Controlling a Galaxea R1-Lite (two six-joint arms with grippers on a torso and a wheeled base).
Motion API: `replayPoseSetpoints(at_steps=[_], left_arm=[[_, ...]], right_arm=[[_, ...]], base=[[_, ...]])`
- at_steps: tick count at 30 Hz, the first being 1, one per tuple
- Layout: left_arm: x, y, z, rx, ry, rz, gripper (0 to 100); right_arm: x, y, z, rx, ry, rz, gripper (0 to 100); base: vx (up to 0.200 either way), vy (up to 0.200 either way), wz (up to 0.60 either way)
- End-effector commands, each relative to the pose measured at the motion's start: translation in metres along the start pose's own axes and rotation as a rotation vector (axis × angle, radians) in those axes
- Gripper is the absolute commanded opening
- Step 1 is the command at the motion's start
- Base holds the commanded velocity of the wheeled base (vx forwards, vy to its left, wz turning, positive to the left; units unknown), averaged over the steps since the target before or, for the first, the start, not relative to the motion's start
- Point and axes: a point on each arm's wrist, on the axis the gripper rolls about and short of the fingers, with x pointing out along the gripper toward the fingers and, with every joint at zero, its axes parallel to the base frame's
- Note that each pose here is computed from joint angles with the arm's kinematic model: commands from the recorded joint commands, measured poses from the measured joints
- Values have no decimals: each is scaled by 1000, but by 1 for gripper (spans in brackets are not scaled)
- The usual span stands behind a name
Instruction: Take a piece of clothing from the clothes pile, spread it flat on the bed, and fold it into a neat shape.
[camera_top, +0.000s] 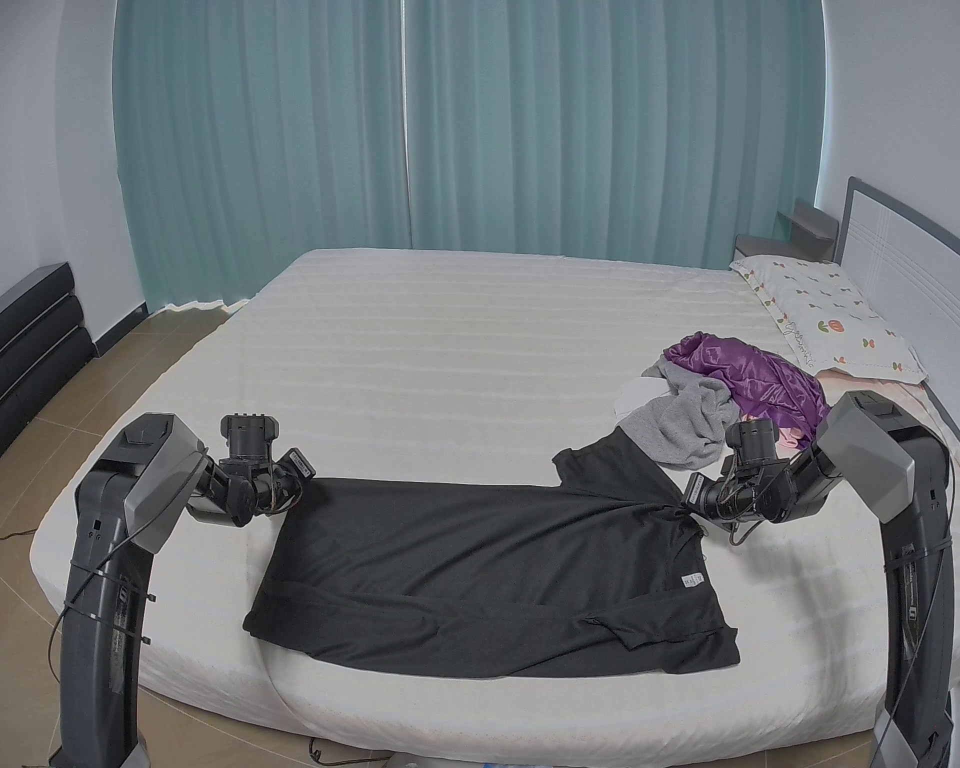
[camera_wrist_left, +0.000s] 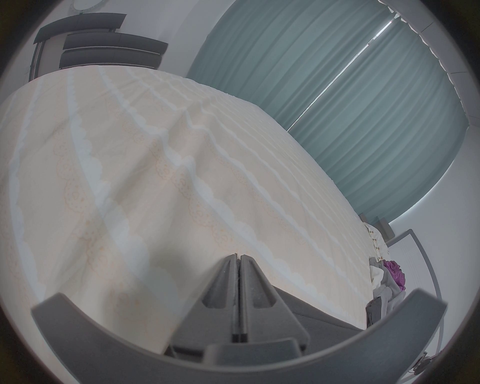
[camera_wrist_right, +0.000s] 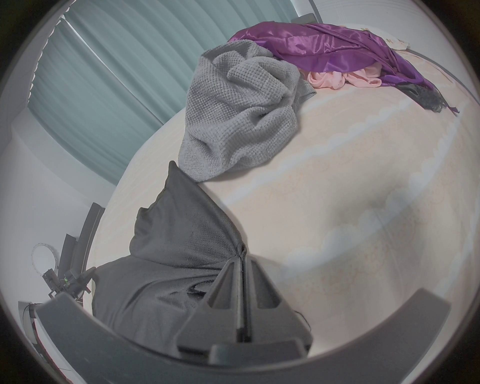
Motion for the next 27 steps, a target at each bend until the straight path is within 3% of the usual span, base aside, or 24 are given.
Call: replayPoseSetpoints(at_steps=[1, 10, 25, 26, 27], left_arm=[[0, 1, 0, 0, 0, 1, 0], [0, 1, 0, 0, -1, 2, 0], [0, 1, 0, -1, 1, 2, 0], [0, 1, 0, 0, -1, 2, 0], [0, 1, 0, -1, 0, 3, 0]], right_arm=[[-4, 4, 1, -10, -3, 9, 100], [4, 19, 26, 21, -84, 72, 100], [47, 24, 18, 52, -88, 90, 100], [47, 25, 18, 51, -87, 91, 0], [47, 25, 18, 51, -88, 93, 0]], base=[[0, 0, 0], [0, 0, 0], [0, 0, 0], [0, 0, 0], [0, 0, 0]])
